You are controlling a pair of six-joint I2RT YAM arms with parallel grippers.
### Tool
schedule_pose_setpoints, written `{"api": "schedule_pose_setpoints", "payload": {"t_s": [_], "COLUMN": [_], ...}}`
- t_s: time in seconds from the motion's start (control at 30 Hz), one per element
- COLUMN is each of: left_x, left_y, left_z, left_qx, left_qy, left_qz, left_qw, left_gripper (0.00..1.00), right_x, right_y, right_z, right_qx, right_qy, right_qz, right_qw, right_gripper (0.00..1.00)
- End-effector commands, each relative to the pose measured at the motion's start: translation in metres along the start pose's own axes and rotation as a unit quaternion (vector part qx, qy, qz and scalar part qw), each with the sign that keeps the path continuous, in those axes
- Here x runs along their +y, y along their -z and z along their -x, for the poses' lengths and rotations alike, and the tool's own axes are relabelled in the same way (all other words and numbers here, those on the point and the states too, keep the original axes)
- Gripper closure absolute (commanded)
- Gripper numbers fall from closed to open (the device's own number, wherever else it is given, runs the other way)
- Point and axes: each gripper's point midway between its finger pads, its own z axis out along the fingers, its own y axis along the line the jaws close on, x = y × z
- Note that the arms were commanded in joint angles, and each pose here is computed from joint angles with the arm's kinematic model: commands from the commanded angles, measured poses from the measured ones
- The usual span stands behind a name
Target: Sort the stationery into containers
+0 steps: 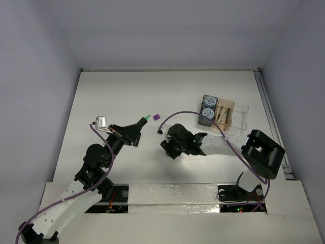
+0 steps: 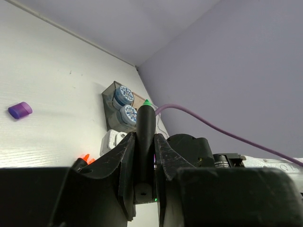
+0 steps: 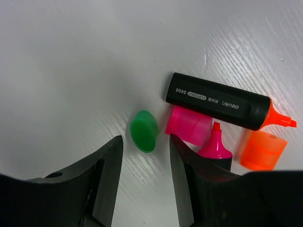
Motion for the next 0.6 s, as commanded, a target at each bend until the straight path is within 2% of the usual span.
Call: {"api": "schedule_pose_setpoints", "payload": {"t_s": [0.0, 0.37, 0.57], "left_x": [-0.012, -0.011, -0.010], "left_y": [-0.002, -0.003, -0.003], "left_z": [0.010, 0.006, 0.004], "left_qx": [-0.018, -0.011, -0.009], "left_qy": [-0.006, -0.004, -0.002], "left_qz": [-0.023, -0.025, -0.025], "left_qw": [1.000, 1.000, 1.000], "left_gripper": [1.00, 1.00, 1.00], "right_x": [0.003, 0.004, 0.006], "right_y": [0.001, 0.000, -0.003], "right_z": [0.027, 0.038, 0.040], "right_qx": [-0.036, -0.057, -0.059], "right_qy": [0.005, 0.002, -0.001], "right_qz": [0.009, 0.010, 0.015], "right_qw": [0.999, 0.998, 0.998], "right_gripper": [0.50, 0.50, 0.54]}}
